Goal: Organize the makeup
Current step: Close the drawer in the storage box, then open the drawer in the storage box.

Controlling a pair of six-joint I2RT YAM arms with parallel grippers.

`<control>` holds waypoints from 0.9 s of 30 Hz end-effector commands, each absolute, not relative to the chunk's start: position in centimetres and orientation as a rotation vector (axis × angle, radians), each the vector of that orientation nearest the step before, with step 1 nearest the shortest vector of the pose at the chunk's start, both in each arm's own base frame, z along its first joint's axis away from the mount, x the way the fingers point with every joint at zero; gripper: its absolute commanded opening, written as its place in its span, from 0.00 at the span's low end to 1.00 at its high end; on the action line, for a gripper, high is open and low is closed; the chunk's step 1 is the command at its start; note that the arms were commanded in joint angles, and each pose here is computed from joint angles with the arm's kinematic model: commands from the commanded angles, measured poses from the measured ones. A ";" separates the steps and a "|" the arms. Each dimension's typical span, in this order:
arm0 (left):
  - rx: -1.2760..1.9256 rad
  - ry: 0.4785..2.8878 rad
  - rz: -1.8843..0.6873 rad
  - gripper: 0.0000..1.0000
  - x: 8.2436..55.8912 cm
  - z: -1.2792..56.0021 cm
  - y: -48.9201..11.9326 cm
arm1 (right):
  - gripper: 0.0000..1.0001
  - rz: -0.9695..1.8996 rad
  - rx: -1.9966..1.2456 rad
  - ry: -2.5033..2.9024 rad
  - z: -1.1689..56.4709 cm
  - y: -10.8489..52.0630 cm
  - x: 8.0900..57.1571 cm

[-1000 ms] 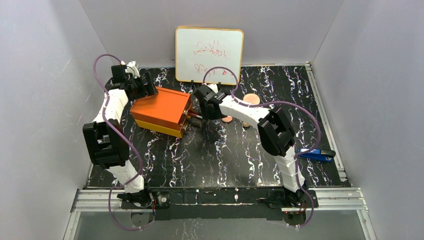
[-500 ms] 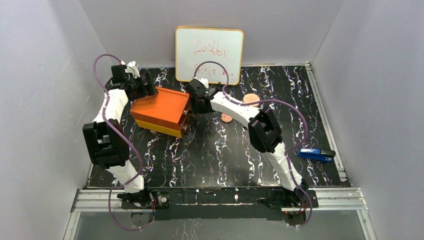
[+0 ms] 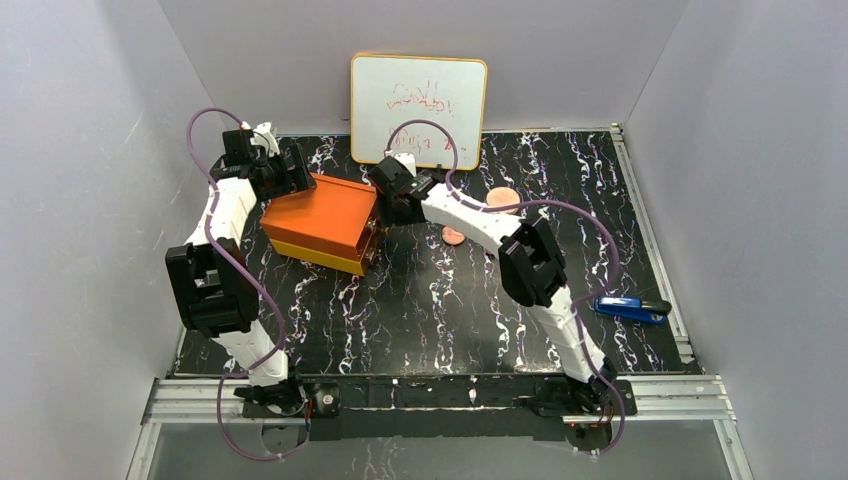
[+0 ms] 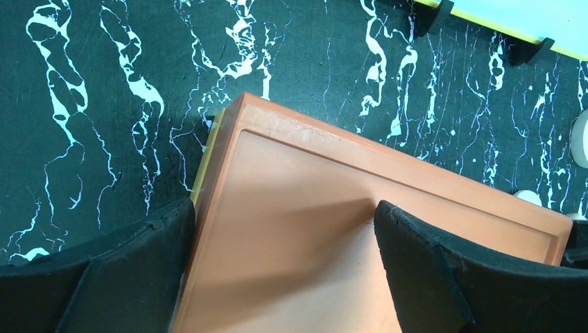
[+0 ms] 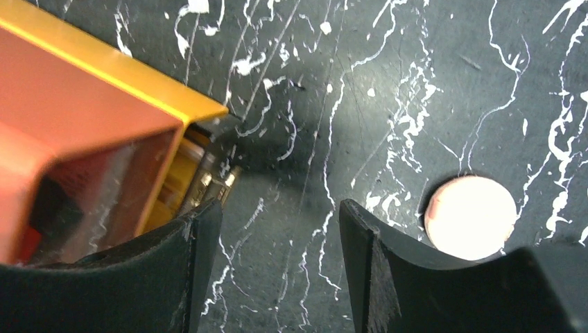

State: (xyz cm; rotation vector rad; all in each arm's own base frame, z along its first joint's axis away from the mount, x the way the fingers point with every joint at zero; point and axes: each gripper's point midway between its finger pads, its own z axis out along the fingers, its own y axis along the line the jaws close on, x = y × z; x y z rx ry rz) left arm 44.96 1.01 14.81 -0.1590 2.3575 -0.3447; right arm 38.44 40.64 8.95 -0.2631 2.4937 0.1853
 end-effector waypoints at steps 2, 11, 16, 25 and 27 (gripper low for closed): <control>-0.146 2.615 -0.331 0.96 40.1 10.2 -0.1 | 0.71 0.263 -0.243 2.294 16.9 39.4 37.8; -0.151 2.606 -0.318 0.96 39.8 10.6 0.0 | 0.73 0.530 -0.378 2.224 18.8 39.2 30.1; -0.150 2.607 -0.315 0.96 39.5 10.7 0.0 | 0.70 0.812 -0.380 2.272 16.2 43.3 25.8; -0.147 2.587 -0.320 0.96 39.2 11.3 -0.2 | 0.72 0.903 -0.954 1.970 13.1 46.9 24.4; -0.146 2.588 -0.321 0.96 39.1 11.3 -0.3 | 0.73 0.779 -1.003 1.928 12.4 46.3 25.9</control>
